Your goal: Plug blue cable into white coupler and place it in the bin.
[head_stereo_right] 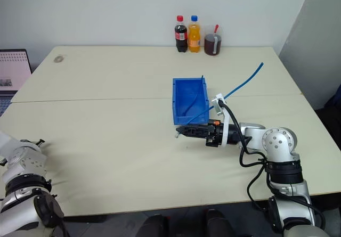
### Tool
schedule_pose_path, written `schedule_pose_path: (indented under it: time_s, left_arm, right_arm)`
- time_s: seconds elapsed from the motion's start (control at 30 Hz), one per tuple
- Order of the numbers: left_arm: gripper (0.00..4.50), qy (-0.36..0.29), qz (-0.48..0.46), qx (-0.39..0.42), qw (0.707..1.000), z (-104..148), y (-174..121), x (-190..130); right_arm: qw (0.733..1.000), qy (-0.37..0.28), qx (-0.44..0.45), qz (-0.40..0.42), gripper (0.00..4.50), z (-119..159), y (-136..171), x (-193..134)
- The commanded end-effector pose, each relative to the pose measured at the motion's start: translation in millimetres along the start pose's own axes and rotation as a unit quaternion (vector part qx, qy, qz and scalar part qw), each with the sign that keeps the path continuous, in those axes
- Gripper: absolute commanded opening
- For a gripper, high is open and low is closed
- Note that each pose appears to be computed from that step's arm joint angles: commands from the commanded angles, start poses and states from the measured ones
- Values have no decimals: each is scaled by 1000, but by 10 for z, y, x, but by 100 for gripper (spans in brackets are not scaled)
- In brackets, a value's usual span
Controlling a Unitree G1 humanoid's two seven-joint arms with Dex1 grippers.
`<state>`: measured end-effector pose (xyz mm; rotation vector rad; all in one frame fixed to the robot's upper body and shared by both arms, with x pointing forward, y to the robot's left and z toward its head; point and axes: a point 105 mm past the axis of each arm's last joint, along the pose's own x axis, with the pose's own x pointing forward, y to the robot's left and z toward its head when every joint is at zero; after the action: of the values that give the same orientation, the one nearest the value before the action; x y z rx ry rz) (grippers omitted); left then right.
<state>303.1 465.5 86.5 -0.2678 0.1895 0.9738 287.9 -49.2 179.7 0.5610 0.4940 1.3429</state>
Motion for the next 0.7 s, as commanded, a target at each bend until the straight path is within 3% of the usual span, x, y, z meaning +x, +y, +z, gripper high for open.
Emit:
schedule_pose_path:
  time_s: [0.03, 0.3, 0.6, 0.63, 0.7]
  left_arm:
    - [103, -2, -23, 45, 999, 14, -48, -44]
    - [103, 14, -211, 82, 974, -223, -675, -295]
    - [103, 24, -255, 104, 961, -338, -722, -372]
    - [173, 25, -256, 104, 961, -343, -718, -374]
    - [211, 28, -258, 100, 961, -351, -715, -378]
  right_arm:
    - [1000, -16, -18, 3, 27, 75, 45, -12]
    - [1000, -19, -18, 5, 27, 60, 38, 16]
    - [1000, -21, -18, 3, 27, 48, 42, 13]
    - [1000, -22, -18, 3, 27, 45, 43, 14]
    - [1000, -21, -18, 3, 27, 42, 46, 16]
